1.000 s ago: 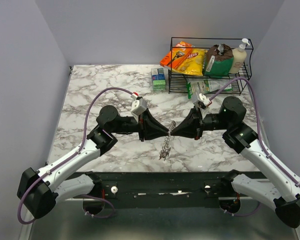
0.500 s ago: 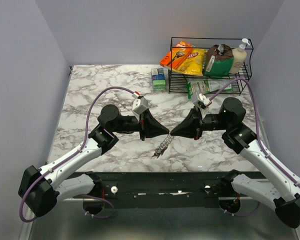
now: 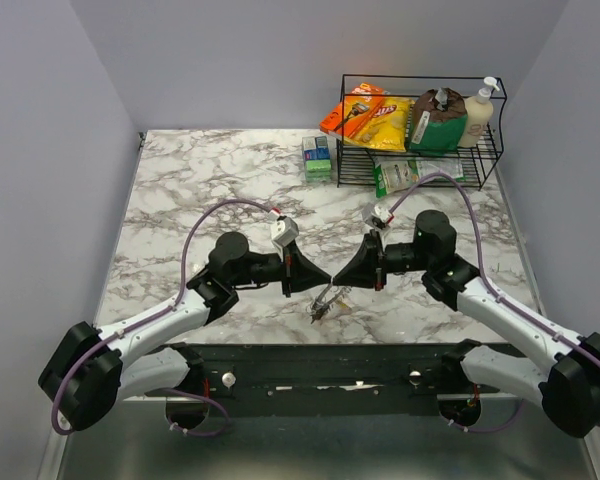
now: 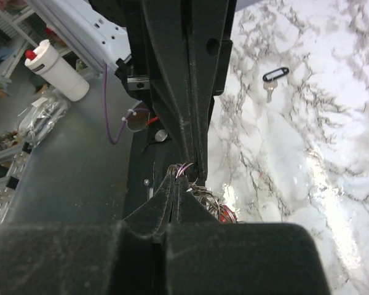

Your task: Put the keys on the keyring

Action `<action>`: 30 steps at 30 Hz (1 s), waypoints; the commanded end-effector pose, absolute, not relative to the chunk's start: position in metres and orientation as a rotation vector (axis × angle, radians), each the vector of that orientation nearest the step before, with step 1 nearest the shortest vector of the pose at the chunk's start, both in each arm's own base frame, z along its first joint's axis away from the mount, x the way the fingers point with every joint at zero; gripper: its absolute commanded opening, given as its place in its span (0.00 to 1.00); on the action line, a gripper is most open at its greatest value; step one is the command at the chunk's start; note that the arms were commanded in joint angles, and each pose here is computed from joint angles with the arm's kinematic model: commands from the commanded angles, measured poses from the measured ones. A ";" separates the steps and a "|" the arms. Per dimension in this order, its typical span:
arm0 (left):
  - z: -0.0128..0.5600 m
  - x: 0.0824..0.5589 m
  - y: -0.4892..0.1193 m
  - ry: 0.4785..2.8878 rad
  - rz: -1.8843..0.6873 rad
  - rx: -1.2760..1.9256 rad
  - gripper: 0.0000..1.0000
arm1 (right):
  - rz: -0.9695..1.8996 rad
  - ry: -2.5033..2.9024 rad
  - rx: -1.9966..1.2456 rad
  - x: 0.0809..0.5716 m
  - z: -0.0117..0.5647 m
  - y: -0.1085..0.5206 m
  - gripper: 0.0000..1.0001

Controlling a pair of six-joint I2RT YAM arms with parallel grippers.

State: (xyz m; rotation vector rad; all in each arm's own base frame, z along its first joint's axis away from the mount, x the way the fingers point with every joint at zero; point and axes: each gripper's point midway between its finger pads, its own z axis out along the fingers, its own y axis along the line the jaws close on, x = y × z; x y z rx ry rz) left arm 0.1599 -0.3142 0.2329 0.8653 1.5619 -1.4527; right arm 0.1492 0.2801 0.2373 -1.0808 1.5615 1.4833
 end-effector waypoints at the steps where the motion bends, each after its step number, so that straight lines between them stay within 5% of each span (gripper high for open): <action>1: 0.225 0.186 -0.307 1.527 -1.300 0.767 0.00 | 1.530 1.471 -1.129 0.144 0.241 0.286 0.01; 12: 0.206 0.191 -0.291 1.529 -1.206 0.708 0.00 | 1.520 1.505 -1.097 0.155 0.231 0.291 0.29; 30: 0.222 0.212 -0.258 1.480 -1.021 0.582 0.00 | 1.446 1.520 -1.061 0.164 0.229 0.290 0.61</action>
